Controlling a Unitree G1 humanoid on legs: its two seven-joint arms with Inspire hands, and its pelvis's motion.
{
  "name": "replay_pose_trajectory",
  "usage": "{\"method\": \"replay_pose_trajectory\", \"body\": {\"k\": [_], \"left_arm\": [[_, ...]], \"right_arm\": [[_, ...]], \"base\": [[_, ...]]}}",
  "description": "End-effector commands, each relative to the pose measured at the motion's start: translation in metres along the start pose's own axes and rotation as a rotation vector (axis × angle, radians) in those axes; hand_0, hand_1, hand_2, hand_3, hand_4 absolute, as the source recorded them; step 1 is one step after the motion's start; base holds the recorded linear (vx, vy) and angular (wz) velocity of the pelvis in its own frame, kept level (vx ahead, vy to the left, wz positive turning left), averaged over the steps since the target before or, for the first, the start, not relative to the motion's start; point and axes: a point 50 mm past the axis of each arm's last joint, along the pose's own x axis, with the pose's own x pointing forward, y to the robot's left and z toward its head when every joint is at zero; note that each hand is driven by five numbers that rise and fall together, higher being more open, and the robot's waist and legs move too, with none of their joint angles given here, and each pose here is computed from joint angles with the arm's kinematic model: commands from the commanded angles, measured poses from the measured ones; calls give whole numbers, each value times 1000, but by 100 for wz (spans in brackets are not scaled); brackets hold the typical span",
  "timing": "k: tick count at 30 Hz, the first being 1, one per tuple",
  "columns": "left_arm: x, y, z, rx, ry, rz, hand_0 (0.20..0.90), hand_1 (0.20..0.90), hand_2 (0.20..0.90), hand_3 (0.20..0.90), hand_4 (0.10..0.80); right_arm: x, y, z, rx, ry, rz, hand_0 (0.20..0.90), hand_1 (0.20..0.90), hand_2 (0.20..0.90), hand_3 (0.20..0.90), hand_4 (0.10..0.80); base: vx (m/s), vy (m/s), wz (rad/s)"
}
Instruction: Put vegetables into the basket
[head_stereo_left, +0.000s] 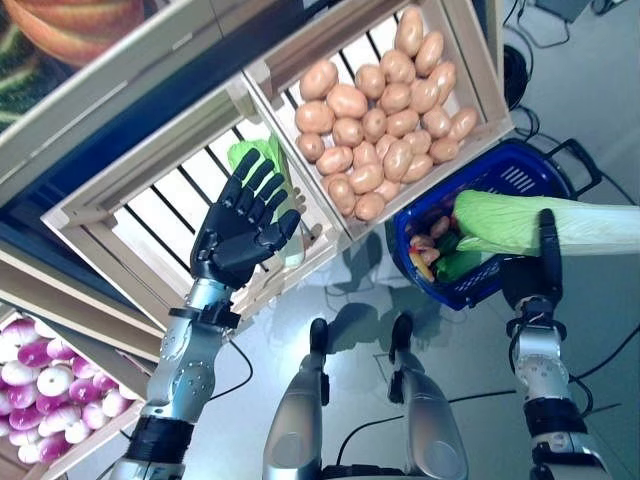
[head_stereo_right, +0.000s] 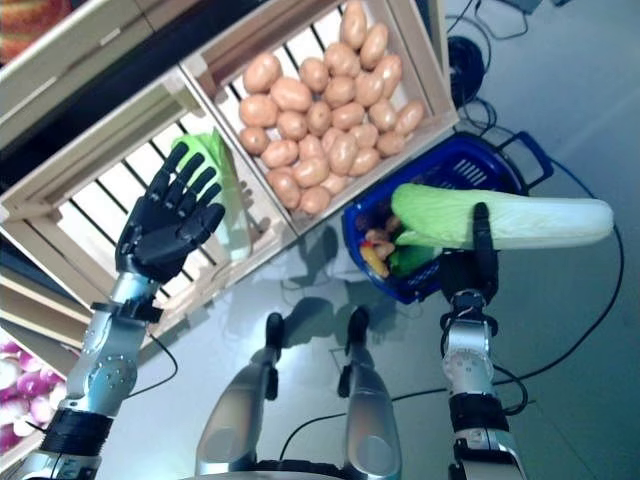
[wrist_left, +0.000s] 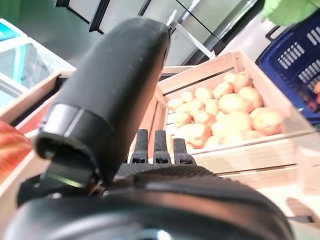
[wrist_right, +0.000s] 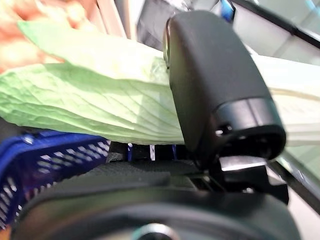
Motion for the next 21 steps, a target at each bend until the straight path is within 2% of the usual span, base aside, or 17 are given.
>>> {"method": "replay_pose_trajectory", "body": {"k": [1,8,13,21], "left_arm": [[14,-27,33,11,-230,-171,900,900,900,900,800],[29,-43,35,-94,-259,-269,900,900,900,900,800],[32,-53,37,-133,-268,-325,900,900,900,900,800],[40,-61,38,-188,-246,-366,900,900,900,900,800]], "right_arm": [[8,38,33,90,-189,158,300,300,300,300,400],[27,50,41,62,-228,123,300,300,300,300,400],[37,57,45,-2,-171,131,300,300,300,300,400],[51,62,52,-243,-108,102,300,300,300,300,400]], "base": [[-70,9,4],[-70,23,5],[-19,13,-3],[29,-14,5]]}}
